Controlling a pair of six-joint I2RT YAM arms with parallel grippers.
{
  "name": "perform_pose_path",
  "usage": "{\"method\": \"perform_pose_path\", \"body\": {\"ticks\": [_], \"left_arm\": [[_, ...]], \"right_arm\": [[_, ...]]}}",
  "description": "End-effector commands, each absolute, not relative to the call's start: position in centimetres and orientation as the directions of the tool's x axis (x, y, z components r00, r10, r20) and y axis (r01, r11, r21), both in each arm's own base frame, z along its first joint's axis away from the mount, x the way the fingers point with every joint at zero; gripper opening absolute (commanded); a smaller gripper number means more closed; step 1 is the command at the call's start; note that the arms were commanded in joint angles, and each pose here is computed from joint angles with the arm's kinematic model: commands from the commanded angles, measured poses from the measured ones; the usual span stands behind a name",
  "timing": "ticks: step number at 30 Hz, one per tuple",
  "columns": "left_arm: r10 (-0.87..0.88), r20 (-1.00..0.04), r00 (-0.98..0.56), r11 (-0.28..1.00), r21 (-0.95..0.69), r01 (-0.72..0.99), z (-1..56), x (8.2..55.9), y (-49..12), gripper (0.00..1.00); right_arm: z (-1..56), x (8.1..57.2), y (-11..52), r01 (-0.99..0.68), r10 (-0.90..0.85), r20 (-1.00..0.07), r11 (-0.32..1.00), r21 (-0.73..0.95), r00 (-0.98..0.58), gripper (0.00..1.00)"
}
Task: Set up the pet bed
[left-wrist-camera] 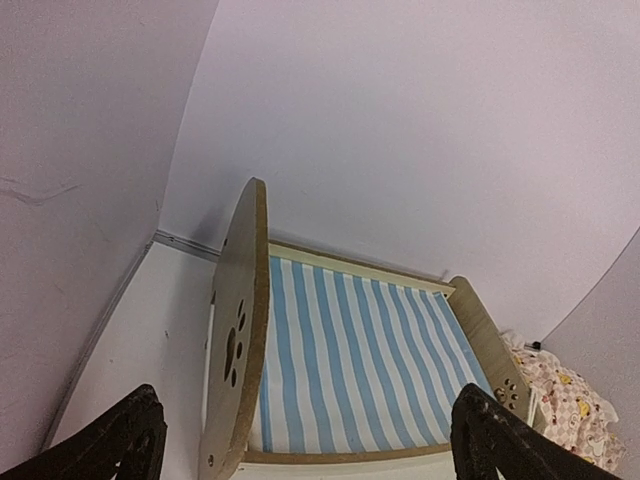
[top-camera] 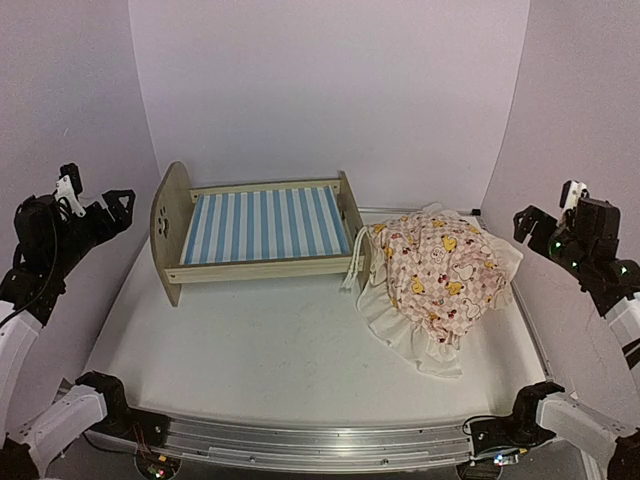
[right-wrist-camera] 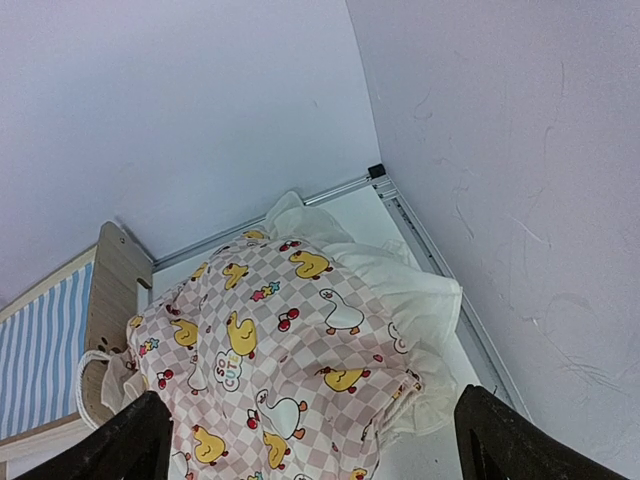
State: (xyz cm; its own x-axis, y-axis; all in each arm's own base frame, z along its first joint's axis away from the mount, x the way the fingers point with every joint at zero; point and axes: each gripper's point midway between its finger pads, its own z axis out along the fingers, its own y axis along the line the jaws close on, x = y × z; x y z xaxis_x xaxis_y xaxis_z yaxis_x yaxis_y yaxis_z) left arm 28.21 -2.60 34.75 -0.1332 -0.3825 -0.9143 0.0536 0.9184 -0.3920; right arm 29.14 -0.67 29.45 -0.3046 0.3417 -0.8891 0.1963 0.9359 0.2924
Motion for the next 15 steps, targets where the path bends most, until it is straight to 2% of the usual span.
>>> {"method": "perform_pose_path", "body": {"ticks": [1, 4, 12, 15], "left_arm": [[-0.417, -0.905, -0.086, 0.892, -0.426, 0.153, 38.4, 28.6, -3.8, 0.99], [-0.423, -0.896, -0.136, 0.874, -0.443, 0.200, 38.0, 29.2, -5.0, 0.99], [-0.416, -0.849, -0.325, 0.783, -0.516, 0.347, 36.0, 30.9, -9.0, 0.99], [-0.416, -0.824, -0.385, 0.745, -0.552, 0.374, 34.9, 31.3, -10.3, 0.99]], "right_arm": [[31.4, 29.5, -1.1, 0.202, 0.346, -0.902, 0.932, 0.300, -0.259, 1.00], [30.2, 30.4, -0.5, 0.186, 0.331, -0.890, 0.941, 0.284, -0.312, 1.00], [24.9, 34.5, 4.1, -0.006, 0.219, -0.796, 0.963, 0.269, -0.565, 1.00], [22.3, 36.1, 6.8, -0.041, 0.057, -0.758, 0.993, 0.110, -0.650, 1.00]]}}
